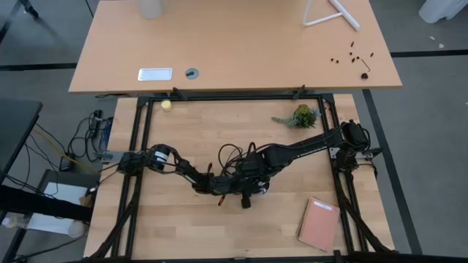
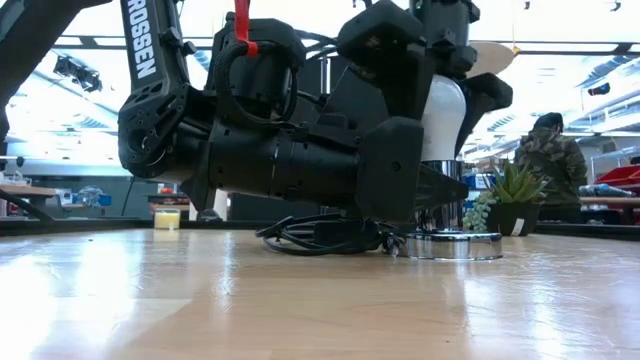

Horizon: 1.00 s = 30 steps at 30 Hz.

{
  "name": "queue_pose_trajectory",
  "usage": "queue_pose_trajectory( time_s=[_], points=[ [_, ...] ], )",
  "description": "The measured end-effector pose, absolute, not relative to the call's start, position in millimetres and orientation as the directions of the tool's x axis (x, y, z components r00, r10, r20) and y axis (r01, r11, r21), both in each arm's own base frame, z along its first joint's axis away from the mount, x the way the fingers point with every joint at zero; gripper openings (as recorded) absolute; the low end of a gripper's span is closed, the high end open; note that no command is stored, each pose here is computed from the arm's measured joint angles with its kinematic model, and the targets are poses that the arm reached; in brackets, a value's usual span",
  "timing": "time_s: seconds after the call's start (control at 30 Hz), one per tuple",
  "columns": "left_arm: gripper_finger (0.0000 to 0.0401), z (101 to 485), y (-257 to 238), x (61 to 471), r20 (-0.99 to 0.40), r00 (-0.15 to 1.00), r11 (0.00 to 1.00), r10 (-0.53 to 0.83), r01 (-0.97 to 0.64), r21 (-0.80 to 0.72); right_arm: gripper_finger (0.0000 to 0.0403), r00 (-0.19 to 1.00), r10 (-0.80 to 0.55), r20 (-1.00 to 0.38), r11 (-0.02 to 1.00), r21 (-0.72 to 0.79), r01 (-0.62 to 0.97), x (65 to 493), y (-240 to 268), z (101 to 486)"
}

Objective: Screw lightbulb
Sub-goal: Insert the light bulb into the lamp

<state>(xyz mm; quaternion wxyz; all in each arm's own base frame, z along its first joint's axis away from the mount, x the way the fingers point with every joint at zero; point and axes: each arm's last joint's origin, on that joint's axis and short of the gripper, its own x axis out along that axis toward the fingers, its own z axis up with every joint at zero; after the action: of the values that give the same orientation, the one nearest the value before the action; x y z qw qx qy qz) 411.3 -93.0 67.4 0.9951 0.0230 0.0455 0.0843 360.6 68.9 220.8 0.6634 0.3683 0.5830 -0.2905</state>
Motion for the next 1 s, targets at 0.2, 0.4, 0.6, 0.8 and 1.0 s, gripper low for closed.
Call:
queue_pose_trajectory(
  time_s=[0.2, 0.4, 0.6, 0.8, 1.0],
  points=[
    [0.0195, 67.4, -93.0, 411.3, -0.087, 0.982, 0.985, 0.170, -0.166, 0.054, 0.0278, 0.154, 0.045, -0.987, 0.586, 0.151, 0.796, 360.4, 68.3, 221.7],
    [0.0195, 67.0, -93.0, 411.3, -0.091, 0.981, 0.985, 0.170, -0.165, 0.060, 0.0293, 0.188, 0.037, -0.982, 0.648, 0.166, 0.743, 354.0, 66.6, 235.4],
    [0.0195, 66.9, -93.0, 411.3, -0.092, 0.981, 0.985, 0.170, -0.165, 0.059, 0.0310, 0.283, -0.038, -0.958, 0.720, 0.170, 0.673, 342.1, 68.8, 262.1],
    [0.0196, 66.8, -93.0, 411.3, -0.093, 0.981, 0.985, 0.170, -0.165, 0.059, 0.0319, 0.334, -0.112, -0.936, 0.761, 0.136, 0.635, 314.5, 75.3, 294.6],
    [0.0196, 66.7, -93.0, 411.3, -0.094, 0.981, 0.984, 0.170, -0.164, 0.062, 0.0318, 0.370, -0.279, -0.886, 0.817, -0.017, 0.576, 274.0, 114.6, 301.6]
  ],
)
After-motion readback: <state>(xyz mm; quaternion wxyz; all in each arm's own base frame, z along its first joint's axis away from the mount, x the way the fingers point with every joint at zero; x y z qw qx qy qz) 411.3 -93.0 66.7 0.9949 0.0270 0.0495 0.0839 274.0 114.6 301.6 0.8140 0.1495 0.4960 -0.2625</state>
